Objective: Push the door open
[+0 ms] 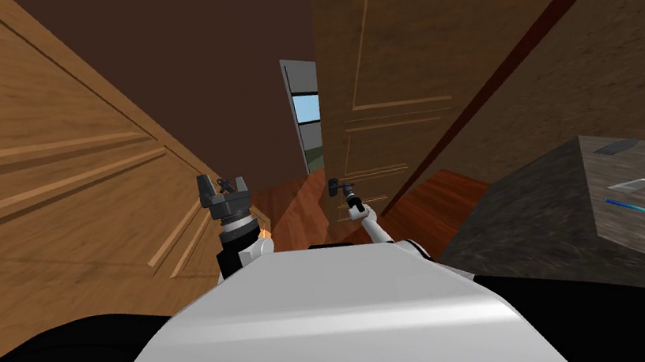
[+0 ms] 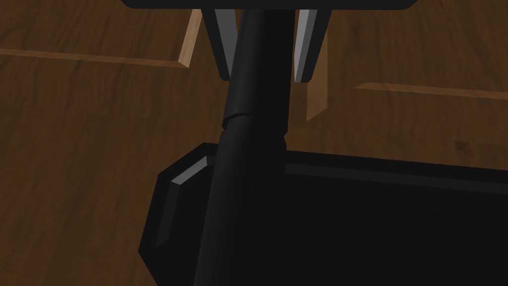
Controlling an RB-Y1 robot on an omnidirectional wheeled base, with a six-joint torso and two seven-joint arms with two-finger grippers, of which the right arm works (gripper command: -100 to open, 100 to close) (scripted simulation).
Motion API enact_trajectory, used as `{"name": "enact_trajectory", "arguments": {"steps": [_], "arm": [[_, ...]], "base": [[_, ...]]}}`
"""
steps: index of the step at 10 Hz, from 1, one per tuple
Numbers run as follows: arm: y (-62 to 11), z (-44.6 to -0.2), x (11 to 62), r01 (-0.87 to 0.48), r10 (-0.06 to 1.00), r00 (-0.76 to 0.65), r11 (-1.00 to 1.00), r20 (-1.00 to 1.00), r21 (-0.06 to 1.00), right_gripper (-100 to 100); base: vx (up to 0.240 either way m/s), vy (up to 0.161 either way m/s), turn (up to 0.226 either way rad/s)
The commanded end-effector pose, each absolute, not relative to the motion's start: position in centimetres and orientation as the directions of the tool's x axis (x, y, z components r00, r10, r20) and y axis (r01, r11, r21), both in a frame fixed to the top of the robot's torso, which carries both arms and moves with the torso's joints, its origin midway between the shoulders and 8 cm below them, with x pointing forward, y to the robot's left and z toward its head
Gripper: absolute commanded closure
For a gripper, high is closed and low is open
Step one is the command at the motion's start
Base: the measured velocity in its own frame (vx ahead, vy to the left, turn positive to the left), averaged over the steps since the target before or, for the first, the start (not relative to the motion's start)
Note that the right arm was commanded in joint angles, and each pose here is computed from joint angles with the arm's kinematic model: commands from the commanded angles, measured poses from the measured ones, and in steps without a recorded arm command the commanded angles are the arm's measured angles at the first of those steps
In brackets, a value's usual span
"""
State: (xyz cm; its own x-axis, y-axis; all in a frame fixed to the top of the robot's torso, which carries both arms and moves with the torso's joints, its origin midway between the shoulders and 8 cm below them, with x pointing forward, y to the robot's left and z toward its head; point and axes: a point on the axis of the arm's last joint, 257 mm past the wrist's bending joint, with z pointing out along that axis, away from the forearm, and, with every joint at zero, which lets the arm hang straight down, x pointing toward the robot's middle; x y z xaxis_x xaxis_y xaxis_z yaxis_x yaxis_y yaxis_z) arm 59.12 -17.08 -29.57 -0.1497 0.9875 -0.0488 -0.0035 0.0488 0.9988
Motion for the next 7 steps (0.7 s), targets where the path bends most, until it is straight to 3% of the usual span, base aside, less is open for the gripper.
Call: {"name": "enact_trajectory", "arguments": {"steps": [1, 7], "arm": [[-18.8, -29.0, 59.6, -0.011, 0.992, -0.119, 0.051, -0.052, 0.999, 100], [-21.5, -29.0, 59.8, -0.006, 0.998, -0.053, 0.031, -0.031, 1.000, 100]], "base": [[0.089, 0.115, -0.041], [0.132, 0.143, -0.085]]}}
